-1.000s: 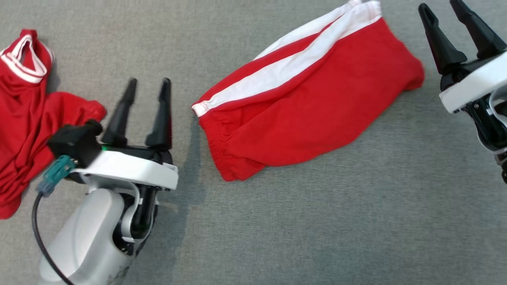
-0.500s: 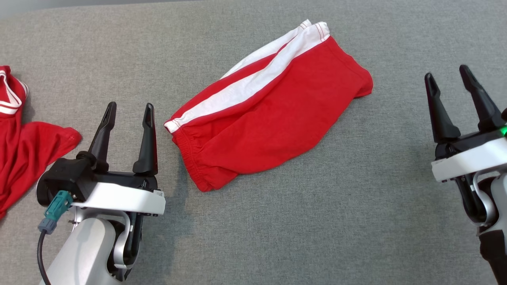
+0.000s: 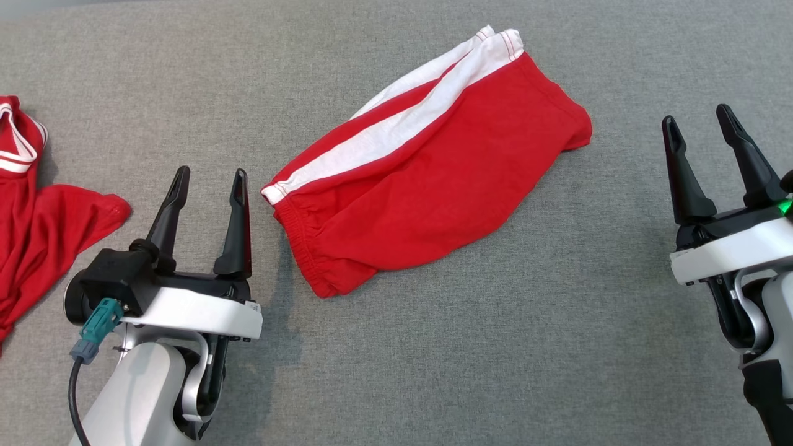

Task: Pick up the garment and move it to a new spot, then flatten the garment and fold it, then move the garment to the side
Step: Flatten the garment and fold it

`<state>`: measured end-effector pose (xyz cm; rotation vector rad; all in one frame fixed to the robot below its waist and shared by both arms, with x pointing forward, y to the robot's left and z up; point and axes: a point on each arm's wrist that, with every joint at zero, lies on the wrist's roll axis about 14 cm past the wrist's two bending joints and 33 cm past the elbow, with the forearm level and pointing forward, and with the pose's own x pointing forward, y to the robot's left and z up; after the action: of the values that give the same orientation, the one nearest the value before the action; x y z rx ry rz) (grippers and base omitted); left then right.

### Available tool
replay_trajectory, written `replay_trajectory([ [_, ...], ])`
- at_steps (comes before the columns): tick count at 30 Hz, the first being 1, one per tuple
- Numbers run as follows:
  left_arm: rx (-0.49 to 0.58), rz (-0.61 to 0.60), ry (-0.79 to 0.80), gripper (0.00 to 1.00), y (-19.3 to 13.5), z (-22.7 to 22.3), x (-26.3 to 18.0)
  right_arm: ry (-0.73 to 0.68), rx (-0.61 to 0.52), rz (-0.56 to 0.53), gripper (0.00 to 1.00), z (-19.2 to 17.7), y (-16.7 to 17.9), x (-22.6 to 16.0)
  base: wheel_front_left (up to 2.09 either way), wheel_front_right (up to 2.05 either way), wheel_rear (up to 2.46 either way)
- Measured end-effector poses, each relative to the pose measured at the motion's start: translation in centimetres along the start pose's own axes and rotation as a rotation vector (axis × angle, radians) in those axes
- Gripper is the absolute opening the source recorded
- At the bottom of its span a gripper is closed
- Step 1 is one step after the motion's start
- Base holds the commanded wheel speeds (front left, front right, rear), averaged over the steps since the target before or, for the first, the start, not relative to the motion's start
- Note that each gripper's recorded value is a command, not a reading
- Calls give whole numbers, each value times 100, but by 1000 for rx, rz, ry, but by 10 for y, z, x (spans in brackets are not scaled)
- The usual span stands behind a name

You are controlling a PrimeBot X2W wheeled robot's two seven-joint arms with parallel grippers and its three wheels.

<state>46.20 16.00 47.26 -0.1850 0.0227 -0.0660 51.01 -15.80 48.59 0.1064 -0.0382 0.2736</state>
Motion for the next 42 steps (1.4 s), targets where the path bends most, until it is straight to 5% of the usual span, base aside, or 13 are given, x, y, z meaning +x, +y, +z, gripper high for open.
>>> replay_trajectory([
  [13, -7, 16, -3, 100, 5, -2, 5, 31, -64, 76, 100, 1, 5, 60, 0, 0, 0],
  [20, -21, 53, 8, 100, 16, -8, 2, 257, -49, 182, 100, -69, 41, 77, 0, 0, 0],
  [29, -42, 66, 22, 100, 18, -15, 1, 448, -8, 176, 100, -126, 47, 68, 0, 0, 0],
  [30, -47, 66, 21, 100, 17, -15, 1, 456, -3, 171, 86, -127, 46, 67, 0, 0, 0],
  [31, -49, 61, 18, 100, 16, -15, 2, 460, 8, 165, 62, -128, 46, 67, 0, 0, 0],
  [32, -50, 56, 14, 100, 14, -13, 3, 462, 19, 167, 53, -128, 49, 67, 0, 0, 0],
  [33, -51, 48, 8, 100, 12, -12, 5, 464, 34, 165, 0, -128, 51, 67, 0, 0, 0],
  [42, -43, -1, -1, 100, -3, -11, 13, 391, 173, 96, 0, -117, 47, 51, 0, 0, 0],
])
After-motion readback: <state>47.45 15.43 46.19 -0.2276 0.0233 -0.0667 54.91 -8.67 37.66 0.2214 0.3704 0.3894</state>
